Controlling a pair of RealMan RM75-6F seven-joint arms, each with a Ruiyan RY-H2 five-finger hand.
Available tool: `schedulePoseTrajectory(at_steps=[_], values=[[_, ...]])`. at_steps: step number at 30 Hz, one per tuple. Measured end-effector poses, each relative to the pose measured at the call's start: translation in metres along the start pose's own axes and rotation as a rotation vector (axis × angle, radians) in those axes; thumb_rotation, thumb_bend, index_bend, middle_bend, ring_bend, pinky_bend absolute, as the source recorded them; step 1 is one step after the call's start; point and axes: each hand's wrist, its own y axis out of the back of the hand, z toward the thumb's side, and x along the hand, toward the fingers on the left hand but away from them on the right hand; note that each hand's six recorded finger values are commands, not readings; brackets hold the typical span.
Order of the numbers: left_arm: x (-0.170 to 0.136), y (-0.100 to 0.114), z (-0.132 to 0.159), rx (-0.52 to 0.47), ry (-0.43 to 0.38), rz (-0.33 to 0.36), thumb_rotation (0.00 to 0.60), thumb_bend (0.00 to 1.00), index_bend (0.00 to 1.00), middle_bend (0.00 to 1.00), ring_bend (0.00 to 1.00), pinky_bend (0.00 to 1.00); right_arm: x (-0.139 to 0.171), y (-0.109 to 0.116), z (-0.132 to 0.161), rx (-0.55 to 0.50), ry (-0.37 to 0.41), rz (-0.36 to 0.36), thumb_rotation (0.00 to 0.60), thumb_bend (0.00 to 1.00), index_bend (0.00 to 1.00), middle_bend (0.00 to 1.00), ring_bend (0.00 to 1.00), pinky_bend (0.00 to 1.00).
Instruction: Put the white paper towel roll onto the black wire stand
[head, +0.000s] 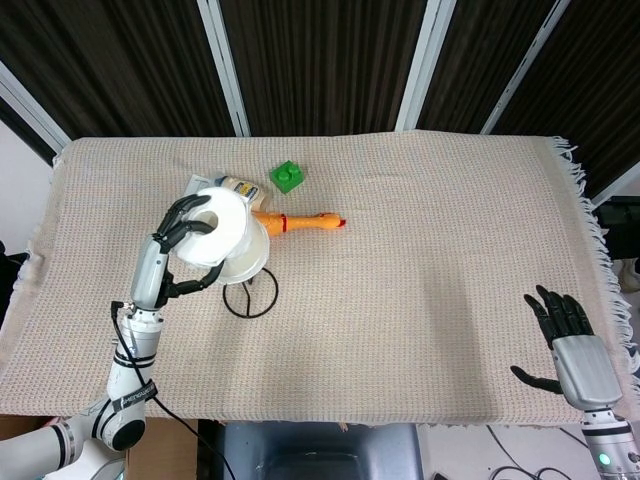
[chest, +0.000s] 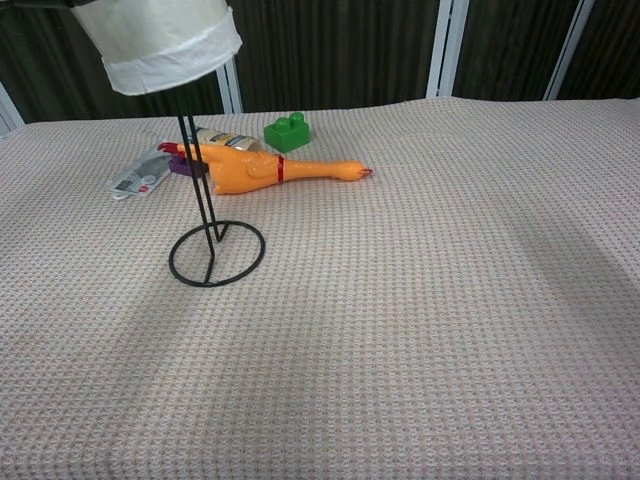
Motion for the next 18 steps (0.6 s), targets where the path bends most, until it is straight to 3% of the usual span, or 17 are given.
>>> schedulePoseTrajectory(at_steps=[1,3,5,6,9,18], values=[[-0.0003,-0.0003,-0.0004,0.009,0.0,-0.003,0.6,0.51,0.45,0.63,0.59,0.84,0.0,-0.0001,0.0,0.0,-0.001,0.0,0.6,0.09,0.0,0.0,0.0,0.0],[-0.001,-0.0019,-0.0016,0.039,-0.002,-0.016,0.6,0.44,0.19,0.4,0.34,0.51,-0.0001,-0.0003,0.0,0.001,-0.001,0.001,0.6,0.09,0.0,0.0,0.0,0.0],[-0.0016,-0.0035,-0.0029,0.055,-0.002,-0.033,0.6,0.43,0.07,0.24,0.16,0.25,-0.0002,-0.0004,0.0,0.001,-0.002,0.002,0.6,0.09,0.0,0.0,0.0,0.0],[-0.0015,-0.0041,-0.0035,0.061,-0.003,-0.043,0.6,0.42,0.03,0.18,0.09,0.17,-0.0002,-0.0005,0.0,0.001,-0.002,0.002,0.6,0.09,0.0,0.0,0.0,0.0],[-0.0016,-0.0051,-0.0049,0.08,0.0,-0.062,0.6,0.41,0.0,0.09,0.01,0.1,-0.0004,-0.0012,0.0003,0.002,-0.002,0.005,0.6,0.09,0.0,0.0,0.0,0.0],[-0.0038,-0.0019,-0.0039,0.08,0.001,-0.069,0.6,0.38,0.0,0.0,0.0,0.05,-0.0002,-0.001,0.0002,0.003,-0.005,0.003,0.6,0.09,0.0,0.0,0.0,0.0]])
